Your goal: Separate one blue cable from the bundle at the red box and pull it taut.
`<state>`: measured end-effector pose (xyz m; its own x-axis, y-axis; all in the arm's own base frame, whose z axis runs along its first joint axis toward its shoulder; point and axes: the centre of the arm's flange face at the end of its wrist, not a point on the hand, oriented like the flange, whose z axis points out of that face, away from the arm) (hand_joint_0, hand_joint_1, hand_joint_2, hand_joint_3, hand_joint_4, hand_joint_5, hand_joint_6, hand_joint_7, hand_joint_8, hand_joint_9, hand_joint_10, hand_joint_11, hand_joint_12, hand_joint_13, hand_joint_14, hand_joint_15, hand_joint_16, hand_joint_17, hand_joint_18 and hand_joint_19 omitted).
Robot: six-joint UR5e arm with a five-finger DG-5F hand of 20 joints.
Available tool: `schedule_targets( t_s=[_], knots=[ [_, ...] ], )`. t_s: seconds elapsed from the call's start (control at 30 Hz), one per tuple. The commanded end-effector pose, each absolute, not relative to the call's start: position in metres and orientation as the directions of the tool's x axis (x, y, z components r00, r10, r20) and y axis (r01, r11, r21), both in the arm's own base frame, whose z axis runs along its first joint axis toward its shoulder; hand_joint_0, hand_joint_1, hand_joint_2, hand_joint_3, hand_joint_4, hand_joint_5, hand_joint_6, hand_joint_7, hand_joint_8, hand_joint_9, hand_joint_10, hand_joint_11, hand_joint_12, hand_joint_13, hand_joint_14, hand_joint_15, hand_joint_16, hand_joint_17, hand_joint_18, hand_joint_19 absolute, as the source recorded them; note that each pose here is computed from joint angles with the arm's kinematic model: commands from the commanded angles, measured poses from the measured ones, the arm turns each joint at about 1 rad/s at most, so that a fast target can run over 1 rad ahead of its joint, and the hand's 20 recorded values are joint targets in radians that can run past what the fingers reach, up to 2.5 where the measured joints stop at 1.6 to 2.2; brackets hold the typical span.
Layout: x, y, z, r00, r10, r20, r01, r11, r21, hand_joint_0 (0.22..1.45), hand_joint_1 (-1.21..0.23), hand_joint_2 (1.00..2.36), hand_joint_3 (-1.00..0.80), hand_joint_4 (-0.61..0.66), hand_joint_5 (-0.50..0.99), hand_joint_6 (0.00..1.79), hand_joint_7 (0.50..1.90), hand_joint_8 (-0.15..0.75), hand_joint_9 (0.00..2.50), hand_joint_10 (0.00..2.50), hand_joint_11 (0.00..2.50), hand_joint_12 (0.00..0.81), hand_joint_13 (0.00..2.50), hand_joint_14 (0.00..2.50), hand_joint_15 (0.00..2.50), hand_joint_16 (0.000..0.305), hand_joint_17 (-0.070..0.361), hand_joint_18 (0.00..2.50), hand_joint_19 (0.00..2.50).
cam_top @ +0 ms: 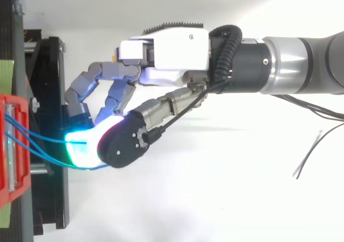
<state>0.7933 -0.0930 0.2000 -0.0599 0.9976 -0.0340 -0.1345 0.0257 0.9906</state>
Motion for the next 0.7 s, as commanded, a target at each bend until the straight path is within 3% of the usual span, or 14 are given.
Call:
schedule_targets(
  t_s=[0.0, 0.33, 0.53, 0.67],
  knots=[
    [0.7934, -0.0942, 0.2003, -0.058, 0.998, -0.036, -0.138, 0.027, 0.99, 0.48, -0.57, 1.0, -0.5, 0.21, -0.24, 0.9, 0.95, 0.32, 0.94, 0.01, 1.34, 0.386, 1.08, 0.02, 1.17, 0.051, 0.115, 0.96, 0.76],
    [0.7941, -0.0941, 0.2014, -0.057, 0.998, -0.04, -0.143, 0.032, 0.989, 0.49, -0.63, 1.0, -0.5, 0.23, -0.25, 0.9, 0.93, 0.324, 0.83, 0.01, 1.5, 0.381, 1.12, 0.01, 1.55, 0.051, 0.114, 0.94, 0.85],
    [0.7955, -0.0939, 0.2043, -0.058, 0.997, -0.042, -0.149, 0.033, 0.988, 0.5, -0.64, 1.0, -0.5, 0.23, -0.25, 0.91, 0.92, 0.328, 0.78, 0.0, 1.65, 0.385, 1.09, 0.07, 1.62, 0.049, 0.11, 0.93, 0.97],
    [0.7964, -0.0939, 0.2061, -0.058, 0.997, -0.046, -0.151, 0.037, 0.988, 0.5, -0.63, 1.0, -0.5, 0.23, -0.25, 0.9, 0.93, 0.336, 0.75, 0.02, 1.62, 0.378, 1.08, 0.11, 1.61, 0.048, 0.109, 0.94, 0.98]
  ],
)
